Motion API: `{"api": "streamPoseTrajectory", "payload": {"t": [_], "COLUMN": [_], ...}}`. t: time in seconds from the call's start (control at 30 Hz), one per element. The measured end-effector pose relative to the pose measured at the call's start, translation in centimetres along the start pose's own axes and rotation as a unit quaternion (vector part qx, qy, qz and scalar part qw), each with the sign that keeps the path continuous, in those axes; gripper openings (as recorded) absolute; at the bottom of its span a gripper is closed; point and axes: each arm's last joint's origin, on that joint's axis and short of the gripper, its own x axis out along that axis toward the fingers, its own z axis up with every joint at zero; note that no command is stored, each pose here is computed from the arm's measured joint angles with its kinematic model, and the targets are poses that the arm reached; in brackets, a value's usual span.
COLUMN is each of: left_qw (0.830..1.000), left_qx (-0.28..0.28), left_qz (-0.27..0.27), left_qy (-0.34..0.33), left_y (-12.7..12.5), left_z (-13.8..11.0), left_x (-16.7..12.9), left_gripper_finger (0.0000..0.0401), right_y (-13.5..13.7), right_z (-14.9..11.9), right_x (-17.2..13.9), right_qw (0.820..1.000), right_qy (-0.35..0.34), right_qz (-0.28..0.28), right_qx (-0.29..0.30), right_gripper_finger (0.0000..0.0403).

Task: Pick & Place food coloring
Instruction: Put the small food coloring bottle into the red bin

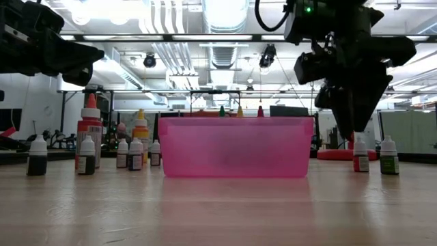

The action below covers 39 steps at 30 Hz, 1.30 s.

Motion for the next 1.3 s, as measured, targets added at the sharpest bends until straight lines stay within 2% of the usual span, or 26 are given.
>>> {"api": "streamPoseTrajectory", "payload": {"t": [1.1,1.3], "left_qw": [1.000,1.000], "left_qx": [0.000,0.000], "left_qz": [0.000,0.000], "left_qy": [0.000,0.000], "left_y": [0.0,0.0], "left_z": [0.0,0.0], "left_x": [0.0,0.0], "left_gripper_finger": [0.0003,0.0003], "right_y": [-0.8,-0.8], "right_z": [-1.5,-1.5], "right_x": [2.6,2.6], "right_qw": [1.000,1.000], "right_qy": [-0.008,-0.006], "right_qz": [0.002,0.001], "right_qx": [-0.011,-0.010], "right_gripper_finger": [0.0198,0.0168]}}
